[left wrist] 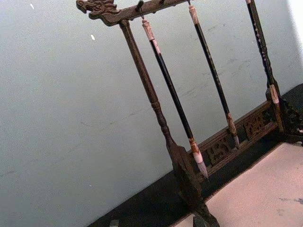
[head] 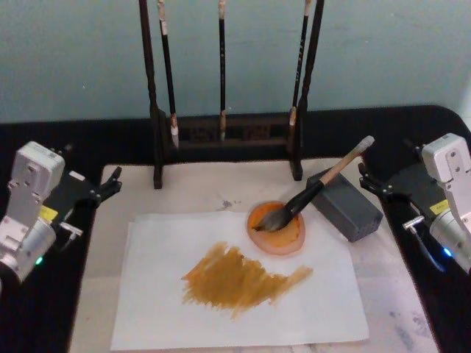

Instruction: Pick up the brush from the inkstone, write on the paper, then place the brush back to its original position.

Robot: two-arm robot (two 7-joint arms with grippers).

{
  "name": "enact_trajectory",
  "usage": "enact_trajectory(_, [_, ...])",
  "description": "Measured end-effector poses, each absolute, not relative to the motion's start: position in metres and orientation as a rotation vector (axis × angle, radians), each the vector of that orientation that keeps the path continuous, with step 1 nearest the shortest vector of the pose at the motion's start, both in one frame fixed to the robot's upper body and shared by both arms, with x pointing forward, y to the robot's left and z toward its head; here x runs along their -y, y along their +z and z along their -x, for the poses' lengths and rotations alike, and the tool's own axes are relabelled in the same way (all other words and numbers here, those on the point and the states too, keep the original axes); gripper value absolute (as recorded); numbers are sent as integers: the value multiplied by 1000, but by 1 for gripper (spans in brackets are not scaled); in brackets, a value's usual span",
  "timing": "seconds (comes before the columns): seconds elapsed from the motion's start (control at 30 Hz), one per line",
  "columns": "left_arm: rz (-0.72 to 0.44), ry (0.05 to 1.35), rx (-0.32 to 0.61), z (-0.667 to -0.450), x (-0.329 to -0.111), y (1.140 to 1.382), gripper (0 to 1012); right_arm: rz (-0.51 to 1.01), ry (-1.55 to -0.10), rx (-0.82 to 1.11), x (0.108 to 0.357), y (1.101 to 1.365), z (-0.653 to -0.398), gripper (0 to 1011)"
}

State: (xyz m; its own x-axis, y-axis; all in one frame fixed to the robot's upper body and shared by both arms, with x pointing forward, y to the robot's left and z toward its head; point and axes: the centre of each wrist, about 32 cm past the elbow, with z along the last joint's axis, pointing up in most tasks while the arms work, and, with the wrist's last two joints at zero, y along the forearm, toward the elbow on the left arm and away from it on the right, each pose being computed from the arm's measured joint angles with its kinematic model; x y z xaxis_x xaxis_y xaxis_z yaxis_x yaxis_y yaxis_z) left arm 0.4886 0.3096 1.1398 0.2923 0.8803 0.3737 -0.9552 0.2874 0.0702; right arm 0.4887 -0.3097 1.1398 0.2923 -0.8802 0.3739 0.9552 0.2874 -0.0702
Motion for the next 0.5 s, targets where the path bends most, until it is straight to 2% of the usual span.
enact_trajectory(0.5, [-304, 1248, 285, -489, -310, 1140, 1009, 305, -1248, 285, 310, 1140, -489, 1000])
